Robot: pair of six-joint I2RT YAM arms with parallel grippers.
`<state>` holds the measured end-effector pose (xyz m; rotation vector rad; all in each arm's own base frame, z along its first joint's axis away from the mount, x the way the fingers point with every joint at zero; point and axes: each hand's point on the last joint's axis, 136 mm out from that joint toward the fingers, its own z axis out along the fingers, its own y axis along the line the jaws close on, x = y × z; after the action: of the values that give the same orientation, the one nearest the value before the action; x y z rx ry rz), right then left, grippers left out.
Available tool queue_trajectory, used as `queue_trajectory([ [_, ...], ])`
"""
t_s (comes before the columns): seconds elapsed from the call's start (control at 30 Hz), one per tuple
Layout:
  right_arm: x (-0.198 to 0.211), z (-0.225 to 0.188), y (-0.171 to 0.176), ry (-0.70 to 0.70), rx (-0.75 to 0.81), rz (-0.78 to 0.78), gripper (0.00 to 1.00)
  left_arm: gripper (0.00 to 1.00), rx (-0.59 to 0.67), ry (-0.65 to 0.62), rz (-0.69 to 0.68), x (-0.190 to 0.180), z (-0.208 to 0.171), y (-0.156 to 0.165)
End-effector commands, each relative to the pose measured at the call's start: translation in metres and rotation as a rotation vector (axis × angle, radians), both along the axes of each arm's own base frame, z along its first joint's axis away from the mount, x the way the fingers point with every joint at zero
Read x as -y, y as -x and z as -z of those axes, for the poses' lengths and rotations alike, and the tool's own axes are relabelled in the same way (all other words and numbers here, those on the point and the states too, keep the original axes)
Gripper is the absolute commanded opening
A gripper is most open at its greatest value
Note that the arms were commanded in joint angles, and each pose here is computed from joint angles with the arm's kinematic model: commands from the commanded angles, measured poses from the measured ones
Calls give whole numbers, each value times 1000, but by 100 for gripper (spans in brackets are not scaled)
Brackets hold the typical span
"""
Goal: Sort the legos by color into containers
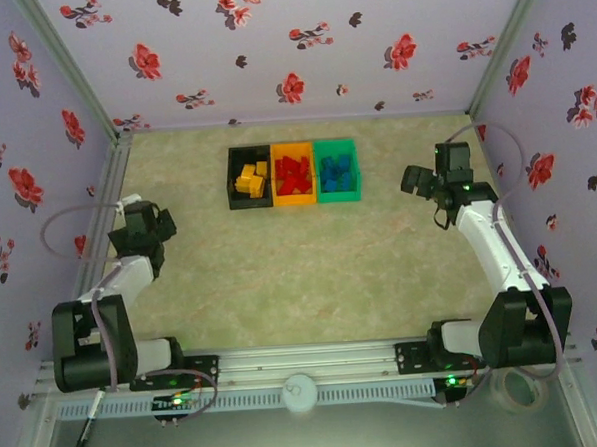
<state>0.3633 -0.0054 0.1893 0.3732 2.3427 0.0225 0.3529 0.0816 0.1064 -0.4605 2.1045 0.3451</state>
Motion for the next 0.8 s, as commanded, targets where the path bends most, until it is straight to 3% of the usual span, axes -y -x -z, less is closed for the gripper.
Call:
queue_trajectory([
  [0.0, 12, -5, 0, 47, 37, 38, 100, 100, 211, -17, 35, 1, -29, -21],
  [0.27, 10, -4, -4, 69, 87, 1, 99, 100, 281, 0, 99, 12, -11, -23],
  [0.5, 12, -13, -6, 113, 248, -22, 100, 100, 337, -8, 271, 39, 1, -32],
  [0.77, 14, -10, -5, 167, 388, -41, 100, 100, 255, -17, 303, 48, 10, -39],
])
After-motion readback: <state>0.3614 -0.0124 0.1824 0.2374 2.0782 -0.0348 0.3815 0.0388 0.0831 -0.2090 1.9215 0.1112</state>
